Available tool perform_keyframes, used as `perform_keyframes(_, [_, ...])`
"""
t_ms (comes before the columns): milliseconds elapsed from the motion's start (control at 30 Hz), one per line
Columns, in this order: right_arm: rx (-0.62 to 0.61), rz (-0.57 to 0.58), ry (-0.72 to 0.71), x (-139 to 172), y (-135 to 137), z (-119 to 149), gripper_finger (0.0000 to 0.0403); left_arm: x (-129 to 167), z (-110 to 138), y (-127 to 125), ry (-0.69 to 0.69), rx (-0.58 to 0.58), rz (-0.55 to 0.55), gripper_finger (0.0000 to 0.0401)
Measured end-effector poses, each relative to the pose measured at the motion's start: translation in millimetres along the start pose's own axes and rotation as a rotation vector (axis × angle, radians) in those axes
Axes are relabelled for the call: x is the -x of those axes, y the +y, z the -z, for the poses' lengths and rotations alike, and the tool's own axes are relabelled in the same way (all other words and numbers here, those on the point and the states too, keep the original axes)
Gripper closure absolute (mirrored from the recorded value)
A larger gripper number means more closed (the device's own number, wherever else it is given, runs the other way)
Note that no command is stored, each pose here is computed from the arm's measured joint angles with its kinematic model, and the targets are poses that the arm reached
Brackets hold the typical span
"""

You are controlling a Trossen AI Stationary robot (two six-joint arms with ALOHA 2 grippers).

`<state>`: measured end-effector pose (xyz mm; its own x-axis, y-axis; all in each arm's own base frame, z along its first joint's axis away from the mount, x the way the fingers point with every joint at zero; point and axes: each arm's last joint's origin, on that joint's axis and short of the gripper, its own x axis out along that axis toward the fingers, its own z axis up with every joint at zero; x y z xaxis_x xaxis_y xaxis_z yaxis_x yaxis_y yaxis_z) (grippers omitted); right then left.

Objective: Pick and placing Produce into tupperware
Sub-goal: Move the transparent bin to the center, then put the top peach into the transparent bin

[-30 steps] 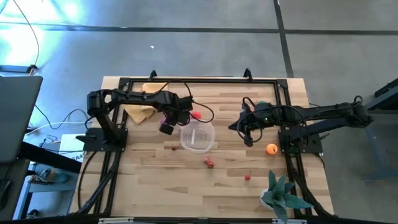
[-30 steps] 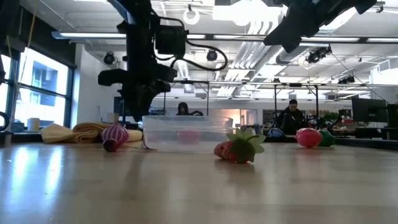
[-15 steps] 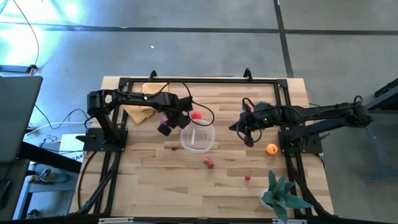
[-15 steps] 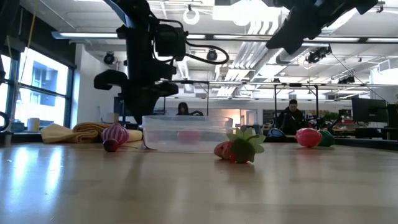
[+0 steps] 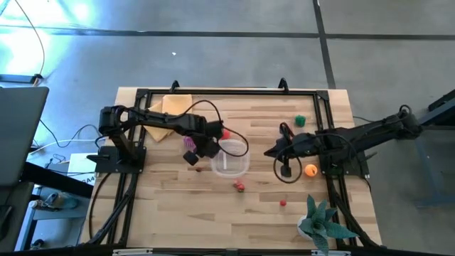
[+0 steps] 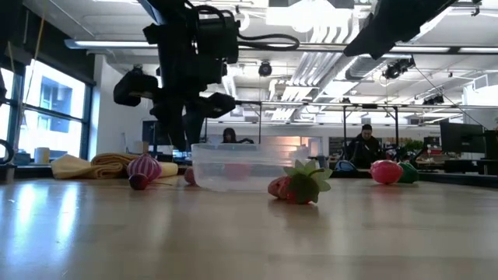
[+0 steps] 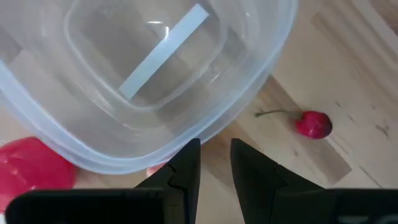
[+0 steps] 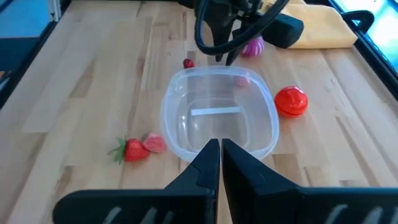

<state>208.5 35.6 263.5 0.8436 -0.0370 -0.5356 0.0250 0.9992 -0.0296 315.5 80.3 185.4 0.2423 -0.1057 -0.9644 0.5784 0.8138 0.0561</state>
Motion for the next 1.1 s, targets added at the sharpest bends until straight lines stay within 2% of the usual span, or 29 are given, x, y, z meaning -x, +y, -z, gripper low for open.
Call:
perform_keyframes(100, [0.002,-0.007,-0.003,1,5,0,0.0394,-1,-5,-4,0.005,-0.005,0.000,0.0322])
perform_keyframes(267, [0.012,0.017,-0.007,2,7,1,0.0394,-1,-4,-4,0.115,-0.013,-0.092,0.0322])
perform_keyframes(467, [0.012,0.018,-0.008,2,7,0,0.0394,5,0,-1,0.205,-0.001,-0.114,0.0322])
perform_keyframes(567, [0.026,0.018,-0.007,2,7,1,0.0394,15,-4,0,0.189,0.013,-0.110,0.0322])
perform_keyframes(800, [0.083,0.015,-0.040,8,6,-1,0.0394,63,-8,-6,0.100,0.023,-0.180,0.0322])
perform_keyframes(933, [0.068,0.039,-0.093,22,-1,12,0.0394,97,-5,-17,0.017,0.034,-0.259,0.0322])
perform_keyframes(1100, [0.001,0.102,-0.225,46,-13,30,0.0394,122,-4,-29,-0.085,0.031,-0.304,0.0323])
